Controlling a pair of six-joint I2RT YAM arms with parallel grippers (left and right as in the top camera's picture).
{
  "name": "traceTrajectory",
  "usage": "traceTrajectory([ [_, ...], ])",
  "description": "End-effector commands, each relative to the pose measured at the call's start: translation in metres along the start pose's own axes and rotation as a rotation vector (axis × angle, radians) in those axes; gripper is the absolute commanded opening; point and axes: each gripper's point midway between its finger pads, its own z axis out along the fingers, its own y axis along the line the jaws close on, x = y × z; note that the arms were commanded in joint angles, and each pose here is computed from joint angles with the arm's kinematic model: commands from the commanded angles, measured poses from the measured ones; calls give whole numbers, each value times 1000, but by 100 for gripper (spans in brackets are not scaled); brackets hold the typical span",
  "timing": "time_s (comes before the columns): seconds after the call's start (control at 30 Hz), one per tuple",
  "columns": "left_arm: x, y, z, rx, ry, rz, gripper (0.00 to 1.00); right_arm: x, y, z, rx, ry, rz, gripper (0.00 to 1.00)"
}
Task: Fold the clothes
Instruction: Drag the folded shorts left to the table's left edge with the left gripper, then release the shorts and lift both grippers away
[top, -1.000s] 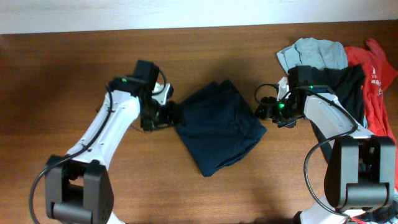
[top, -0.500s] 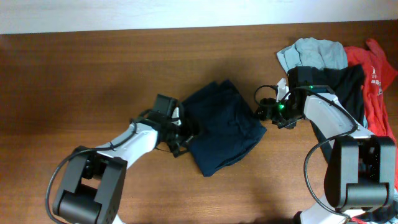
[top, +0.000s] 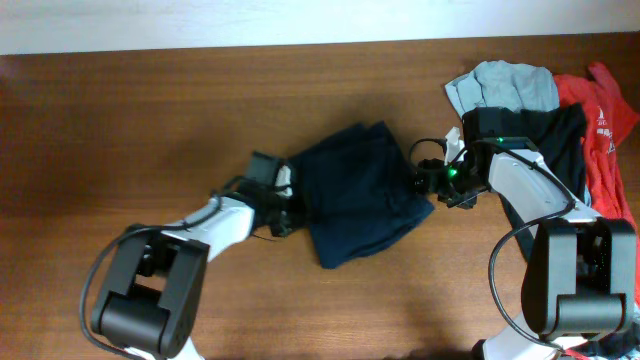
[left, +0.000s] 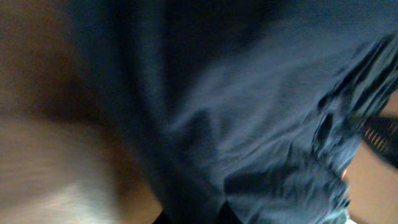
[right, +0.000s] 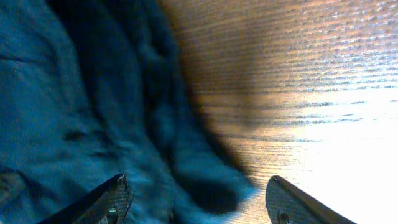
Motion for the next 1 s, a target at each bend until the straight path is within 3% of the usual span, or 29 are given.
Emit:
traceTrajectory([
  [0.0, -53, 43, -44, 16, -134, -100, 0, -4, 5, -9, -13, -20, -17, 75],
  [0.17, -116, 145, -131, -19, -391, -389, 0, -2, 4, -9, -11, -13, -14, 75],
  [0.33, -129, 238, -206, -99, -610, -612, 0, -2, 5, -9, -12, -13, -14, 75],
  [0.57, -120, 307, -262, -205, -780, -763, 0, 4, 3, -9, -2, 10, -5, 75],
  [0.77, -104, 313, -258, -208, -734, -839, 1, 3, 3, -9, -2, 10, -5, 75],
  [0.8, -102, 313, -256, -209, -724, -846, 17, 4, 3, -9, -3, 10, -5, 75],
  [0.87, -100, 309, -253, -189, -706, -848, 65, 4, 2, -9, -2, 12, -4, 75],
  [0.9, -102, 304, -251, -159, -695, -839, 78, 4, 2, -9, -2, 14, -4, 75],
  [0.97, -107, 292, -251, -110, -678, -759, 81, 4, 2, -9, -3, 13, -4, 75],
])
